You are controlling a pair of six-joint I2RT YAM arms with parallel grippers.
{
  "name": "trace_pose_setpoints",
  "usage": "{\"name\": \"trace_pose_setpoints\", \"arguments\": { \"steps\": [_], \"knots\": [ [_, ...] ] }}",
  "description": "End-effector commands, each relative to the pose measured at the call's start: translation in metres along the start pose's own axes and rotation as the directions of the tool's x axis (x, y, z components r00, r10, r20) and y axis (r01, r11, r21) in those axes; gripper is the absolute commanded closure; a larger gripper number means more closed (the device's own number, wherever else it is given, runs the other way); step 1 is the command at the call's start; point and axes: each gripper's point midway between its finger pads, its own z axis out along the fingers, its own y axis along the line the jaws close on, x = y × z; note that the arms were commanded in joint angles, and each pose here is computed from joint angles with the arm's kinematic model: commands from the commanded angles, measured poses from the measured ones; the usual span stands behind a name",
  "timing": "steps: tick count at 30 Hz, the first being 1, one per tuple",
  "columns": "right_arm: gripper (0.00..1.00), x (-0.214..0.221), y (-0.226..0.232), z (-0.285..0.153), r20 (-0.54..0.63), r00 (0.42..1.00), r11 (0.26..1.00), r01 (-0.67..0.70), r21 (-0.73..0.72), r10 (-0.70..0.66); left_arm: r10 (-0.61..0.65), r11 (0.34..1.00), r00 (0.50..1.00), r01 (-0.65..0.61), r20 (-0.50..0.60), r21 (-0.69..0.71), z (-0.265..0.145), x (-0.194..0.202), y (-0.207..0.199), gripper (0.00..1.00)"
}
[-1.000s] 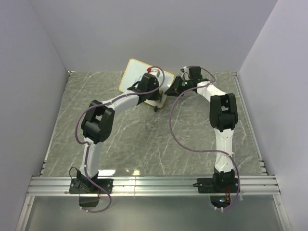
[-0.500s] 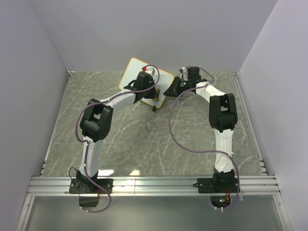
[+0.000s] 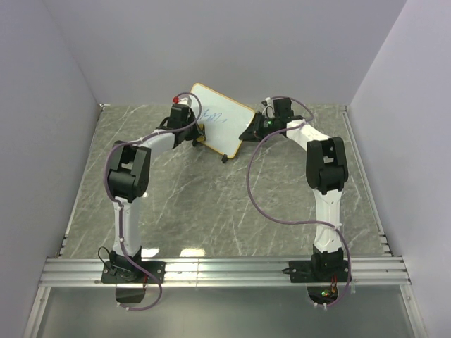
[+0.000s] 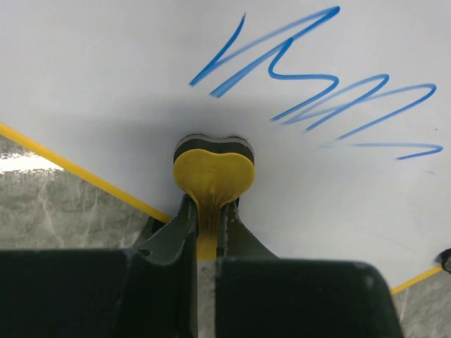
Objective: Erase the whiteboard
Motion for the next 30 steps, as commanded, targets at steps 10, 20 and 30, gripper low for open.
{"name": "trace_pose_setpoints", "arguments": {
  "steps": [10, 20, 30],
  "knots": [
    [1.00, 0.022, 0.006, -0.011, -0.066, 0.993, 0.994, -0.097, 0.041, 0.099, 0.068, 0.997, 0.996, -0.066, -0.054, 0.050, 0.015, 0.033, -0.036, 1.00],
    [1.00, 0.037, 0.003, -0.016, -0.084, 0.991, 0.994, -0.101, 0.052, 0.105, 0.133, 0.965, 0.991, -0.130, 0.002, 0.228, 0.010, -0.021, -0.119, 1.00],
    [1.00, 0.038, 0.004, -0.017, -0.088, 0.990, 0.993, -0.105, 0.052, 0.109, 0.101, 0.990, 0.995, -0.098, -0.022, 0.099, 0.049, -0.027, -0.063, 1.00]
  ]
}}
